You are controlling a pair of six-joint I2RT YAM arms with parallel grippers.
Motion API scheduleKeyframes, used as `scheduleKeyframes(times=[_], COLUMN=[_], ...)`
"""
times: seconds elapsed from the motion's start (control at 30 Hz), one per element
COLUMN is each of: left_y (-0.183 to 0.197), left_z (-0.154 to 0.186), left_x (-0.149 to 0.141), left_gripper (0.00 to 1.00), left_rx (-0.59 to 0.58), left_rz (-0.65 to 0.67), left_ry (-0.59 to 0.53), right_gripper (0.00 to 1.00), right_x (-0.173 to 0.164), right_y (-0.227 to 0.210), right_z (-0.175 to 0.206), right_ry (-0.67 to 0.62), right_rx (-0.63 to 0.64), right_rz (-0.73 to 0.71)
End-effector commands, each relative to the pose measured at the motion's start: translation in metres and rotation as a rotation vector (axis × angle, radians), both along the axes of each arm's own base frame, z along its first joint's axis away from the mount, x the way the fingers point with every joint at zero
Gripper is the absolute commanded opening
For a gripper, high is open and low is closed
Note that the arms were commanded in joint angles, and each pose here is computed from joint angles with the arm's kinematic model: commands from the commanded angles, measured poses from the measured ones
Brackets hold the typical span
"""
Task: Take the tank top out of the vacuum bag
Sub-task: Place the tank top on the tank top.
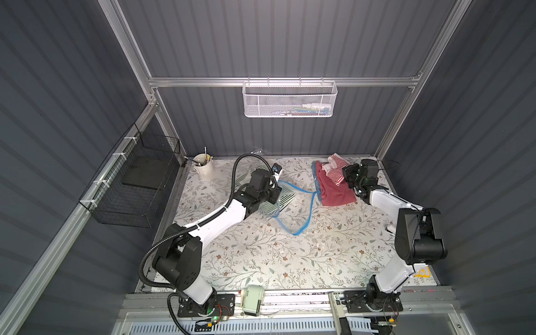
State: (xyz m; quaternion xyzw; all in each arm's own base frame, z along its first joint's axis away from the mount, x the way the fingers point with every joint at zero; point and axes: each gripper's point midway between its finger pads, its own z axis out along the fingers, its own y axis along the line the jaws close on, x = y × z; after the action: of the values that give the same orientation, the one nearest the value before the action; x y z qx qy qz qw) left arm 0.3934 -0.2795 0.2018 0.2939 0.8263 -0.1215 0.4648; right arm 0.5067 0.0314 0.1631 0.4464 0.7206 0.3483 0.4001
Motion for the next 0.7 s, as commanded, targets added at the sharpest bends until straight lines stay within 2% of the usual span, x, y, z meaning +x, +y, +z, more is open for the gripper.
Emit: scheduleKeyframes(times=[0.0,0.2,0.47,0.5,0.67], left_y=[-0.002,-0.002,-0.003,-0.003,-0.003], left_z=[0.001,0.003,0.0,-0.001,-0.001], left_x=[0.002,0.002,0.001,0.002,0.002], left_gripper=[0.0,0.0,0.0,0.0,0.0], left_rx=[-0.007,-0.009,-0.009,-0.005,-0.007], left_rz=[-0.006,-0.008,-0.012,-0.011,-0.011], left_ry=[0.019,0.017,0.024,0.024,0.027], right_gripper=[0.0,0.01,0.07,0.09,0.31], right_x=[-0.01,-0.033,-0.041,-0.042,-0.06], right_y=[-0.005,-0.013,-0.016,-0.016,-0.027], right_z=[-0.01,-0.05,-0.075,-0.078,-0.087], right_ry=[0.004,0.061,0.104,0.11,0.136], right_rx=[0.011,0.034,0.052,0.058,0.03], right_rz=[-0.016,-0.042,-0.036,-0.032,-0.058])
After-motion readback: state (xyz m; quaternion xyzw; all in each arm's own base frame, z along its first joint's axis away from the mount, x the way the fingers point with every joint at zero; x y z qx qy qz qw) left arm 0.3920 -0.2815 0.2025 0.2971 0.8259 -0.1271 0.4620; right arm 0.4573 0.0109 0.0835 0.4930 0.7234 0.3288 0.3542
